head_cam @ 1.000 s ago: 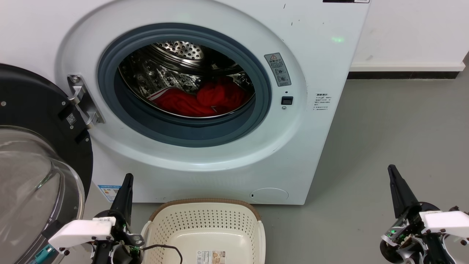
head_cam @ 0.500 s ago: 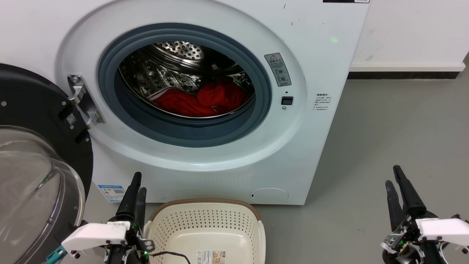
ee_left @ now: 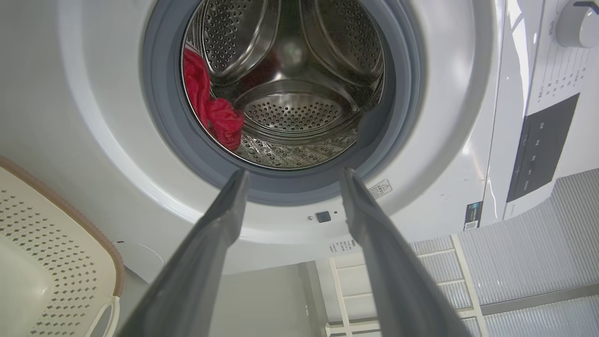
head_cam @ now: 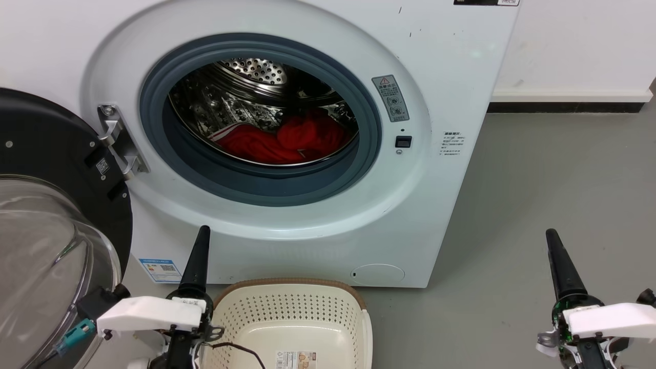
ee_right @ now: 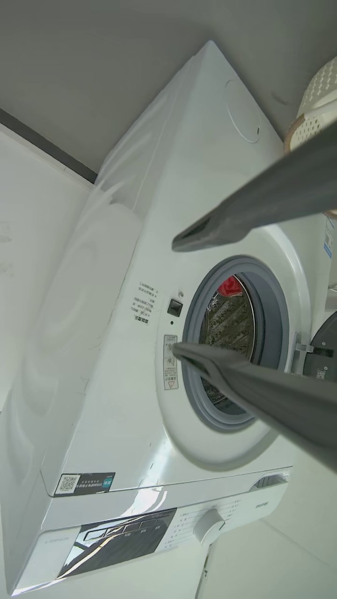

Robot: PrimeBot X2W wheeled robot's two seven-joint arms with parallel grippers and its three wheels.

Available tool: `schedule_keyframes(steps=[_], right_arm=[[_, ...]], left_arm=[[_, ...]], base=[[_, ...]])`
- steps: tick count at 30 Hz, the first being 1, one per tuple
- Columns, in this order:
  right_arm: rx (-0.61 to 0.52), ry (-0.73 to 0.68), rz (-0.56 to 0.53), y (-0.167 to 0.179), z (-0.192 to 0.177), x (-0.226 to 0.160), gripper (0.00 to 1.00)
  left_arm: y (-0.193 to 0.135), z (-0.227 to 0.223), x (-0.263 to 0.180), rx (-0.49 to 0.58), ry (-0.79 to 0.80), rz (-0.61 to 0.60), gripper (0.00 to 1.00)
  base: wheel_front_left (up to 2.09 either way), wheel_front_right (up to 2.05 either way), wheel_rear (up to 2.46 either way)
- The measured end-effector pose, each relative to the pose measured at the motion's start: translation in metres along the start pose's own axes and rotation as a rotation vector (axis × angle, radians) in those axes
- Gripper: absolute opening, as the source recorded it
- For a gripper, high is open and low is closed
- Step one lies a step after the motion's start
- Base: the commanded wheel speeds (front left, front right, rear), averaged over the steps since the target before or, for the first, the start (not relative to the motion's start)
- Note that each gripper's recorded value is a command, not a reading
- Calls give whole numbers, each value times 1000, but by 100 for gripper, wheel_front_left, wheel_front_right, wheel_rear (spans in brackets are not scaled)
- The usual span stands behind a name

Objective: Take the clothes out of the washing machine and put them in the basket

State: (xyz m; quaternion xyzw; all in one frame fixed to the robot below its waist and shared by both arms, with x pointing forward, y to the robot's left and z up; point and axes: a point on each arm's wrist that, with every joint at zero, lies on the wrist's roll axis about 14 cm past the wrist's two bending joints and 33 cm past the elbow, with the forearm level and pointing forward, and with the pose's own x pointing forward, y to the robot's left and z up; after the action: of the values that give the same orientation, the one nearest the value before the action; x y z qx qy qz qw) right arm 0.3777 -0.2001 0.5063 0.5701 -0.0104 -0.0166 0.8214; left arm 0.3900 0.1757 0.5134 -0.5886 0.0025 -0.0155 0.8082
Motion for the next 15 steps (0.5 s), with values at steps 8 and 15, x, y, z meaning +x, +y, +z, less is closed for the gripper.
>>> schedule_keyframes(steps=[8, 15], right_arm=[[-189, 8, 20, 5, -4, -2, 100], [-390, 8, 37, 8, -7, -5, 100]], left_arm=[[-11, -1, 2, 176, -4, -33, 100], [-18, -10, 3, 356, 9, -56, 100]], base=[[0, 0, 0], [0, 0, 0]])
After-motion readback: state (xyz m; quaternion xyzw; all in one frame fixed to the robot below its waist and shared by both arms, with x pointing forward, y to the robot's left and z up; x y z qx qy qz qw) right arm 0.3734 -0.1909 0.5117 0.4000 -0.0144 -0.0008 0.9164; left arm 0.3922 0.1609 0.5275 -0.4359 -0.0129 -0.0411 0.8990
